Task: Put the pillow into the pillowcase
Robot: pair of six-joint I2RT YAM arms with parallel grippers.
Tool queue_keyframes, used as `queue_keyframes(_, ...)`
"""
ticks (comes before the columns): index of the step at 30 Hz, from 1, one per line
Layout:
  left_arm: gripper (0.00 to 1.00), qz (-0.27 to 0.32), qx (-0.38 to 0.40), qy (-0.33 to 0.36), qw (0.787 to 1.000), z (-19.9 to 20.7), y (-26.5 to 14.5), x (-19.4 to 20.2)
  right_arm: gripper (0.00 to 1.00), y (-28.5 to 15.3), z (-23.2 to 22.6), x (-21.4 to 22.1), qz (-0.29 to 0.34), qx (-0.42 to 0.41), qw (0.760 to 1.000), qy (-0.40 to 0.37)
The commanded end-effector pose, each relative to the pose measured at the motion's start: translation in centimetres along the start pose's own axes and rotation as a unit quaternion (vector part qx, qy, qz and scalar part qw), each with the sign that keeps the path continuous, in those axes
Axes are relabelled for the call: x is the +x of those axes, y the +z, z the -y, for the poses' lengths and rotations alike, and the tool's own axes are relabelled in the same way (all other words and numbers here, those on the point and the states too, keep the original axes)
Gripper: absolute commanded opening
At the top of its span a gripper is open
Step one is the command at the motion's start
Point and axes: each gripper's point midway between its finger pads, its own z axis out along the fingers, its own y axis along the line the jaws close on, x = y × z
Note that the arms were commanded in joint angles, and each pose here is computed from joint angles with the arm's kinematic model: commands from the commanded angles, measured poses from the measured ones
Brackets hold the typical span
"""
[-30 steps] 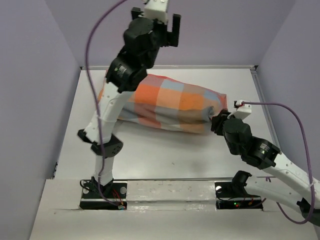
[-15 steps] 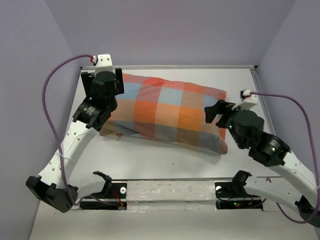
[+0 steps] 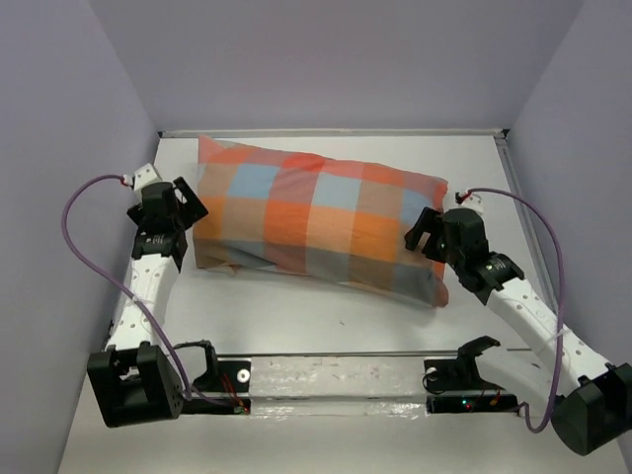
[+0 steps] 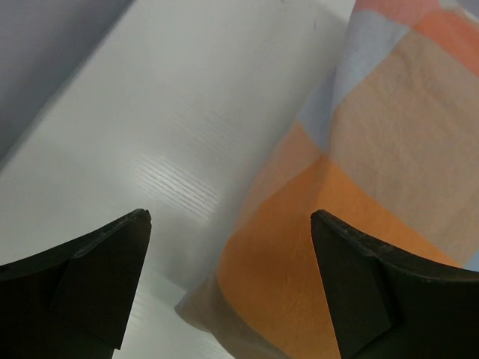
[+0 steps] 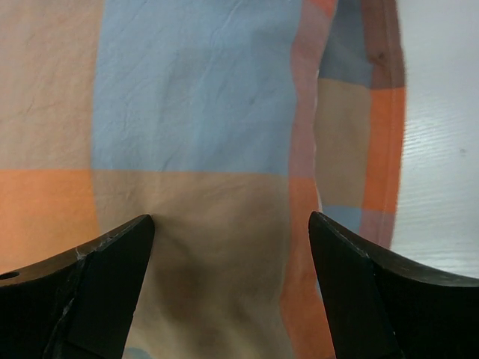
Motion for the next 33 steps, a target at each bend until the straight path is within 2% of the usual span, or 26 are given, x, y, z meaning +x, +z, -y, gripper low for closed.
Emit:
queue_keyframes(1, 0.99, -0.039, 0.075, -0.077, 0.993, 2.5, 3.1, 4.1, 0.88, 1.2, -2.7, -0.4, -0.018, -0.090, 0.994, 0.051)
queue_keyframes(2, 0.98, -0.046, 0.085, -0.089, 0.991, 2.8, 3.5, 4.2, 0.87, 2.1, -2.9, 0.1, -0.034, -0.093, 0.993, 0.064)
queue_keyframes(3, 0.95, -0.054, 0.102, -0.098, 0.988, 3.5, 3.7, 4.5, 0.78, 2.5, -4.0, -0.1, -0.031, -0.119, 0.990, 0.070)
queue_keyframes(4, 0.78, -0.066, 0.124, -0.110, 0.984, 4.4, 3.8, 5.1, 0.66, 2.7, -4.7, -0.1, -0.045, -0.145, 0.985, 0.083)
queue_keyframes(5, 0.64, -0.049, 0.144, -0.122, 0.981, 5.2, 3.9, 4.2, 0.52, 2.7, -5.3, -0.3, -0.046, -0.157, 0.983, 0.089)
queue_keyframes(6, 0.27, -0.045, 0.161, -0.130, 0.977, 5.8, 3.7, 4.0, 0.20, 2.8, -5.7, -1.3, -0.029, -0.164, 0.981, 0.096)
queue_keyframes(7, 0.09, -0.034, 0.168, -0.137, 0.976, 6.1, 3.6, 3.3, 0.09, 2.7, -5.8, -1.9, -0.016, -0.166, 0.981, 0.097)
queue_keyframes(8, 0.00, -0.024, 0.175, -0.139, 0.974, 6.4, 3.4, 2.6, 0.02, 2.5, -5.8, -2.7, -0.002, -0.164, 0.982, 0.094)
queue_keyframes(9, 0.00, -0.016, 0.177, -0.137, 0.974, 6.5, 3.0, 1.9, 0.00, 2.1, -6.1, -4.0, 0.015, -0.164, 0.982, 0.089)
queue_keyframes(10, 0.00, 0.023, 0.181, -0.127, 0.975, 6.6, 1.7, -1.0, 0.00, 1.8, -5.7, -5.2, 0.039, -0.153, 0.984, 0.080)
queue_keyframes(12, 0.00, 0.051, 0.167, -0.110, 0.978, 6.0, -0.3, -3.6, 0.00, 1.0, -5.9, -6.7, 0.056, -0.148, 0.985, 0.070)
queue_keyframes(13, 0.00, 0.095, 0.159, -0.091, 0.979, 5.6, -2.8, -7.2, 0.00, 0.8, -5.6, -7.5, 0.071, -0.139, 0.986, 0.065)
queue_keyframes(17, 0.00, 0.167, 0.145, -0.069, 0.973, 4.9, -8.0, -13.3, 0.00, 0.2, -5.7, -8.8, 0.079, -0.130, 0.987, 0.050)
queue_keyframes(21, 0.00, 0.149, 0.120, -0.055, 0.980, 3.6, -8.5, -10.5, 0.00, 0.7, -4.1, -7.6, 0.069, -0.098, 0.992, 0.036)
queue_keyframes(22, 0.26, 0.153, 0.107, -0.054, 0.981, 2.7, -8.6, -9.9, 0.00, 1.0, -3.7, -6.6, 0.057, -0.093, 0.993, 0.036)
queue_keyframes(23, 0.53, 0.126, 0.090, -0.042, 0.987, 1.9, -7.3, -7.5, 0.00, 1.5, -3.1, -4.8, 0.033, -0.087, 0.995, 0.038)
queue_keyframes(24, 0.98, 0.108, 0.076, -0.030, 0.991, 1.4, -6.6, -6.3, 0.00, 1.4, -2.7, -3.6, 0.019, -0.088, 0.995, 0.037)
queue_keyframes(26, 0.99, 0.089, 0.069, -0.022, 0.993, 1.0, -6.1, -4.9, 0.00, 1.2, -1.8, -2.0, 0.005, -0.080, 0.996, 0.038)
queue_keyframes(28, 0.99, 0.109, 0.104, -0.035, 0.988, 2.3, -7.2, -6.5, 0.34, 0.7, -0.2, -1.5, 0.018, -0.055, 0.998, 0.031)
queue_keyframes(30, 0.99, 0.121, 0.146, -0.046, 0.981, 4.0, -8.5, -8.0, 0.78, -0.4, -0.3, -3.2, 0.035, -0.049, 0.998, 0.019)
queue_keyframes(31, 0.99, 0.131, 0.168, -0.057, 0.975, 5.0, -9.5, -9.4, 0.81, -0.9, -0.6, -4.3, 0.043, -0.049, 0.998, 0.013)
queue_keyframes(33, 0.99, 0.120, 0.225, -0.056, 0.965, 7.6, -10.8, -9.5, 0.82, -2.9, -2.5, -7.9, 0.077, -0.076, 0.994, 0.017)
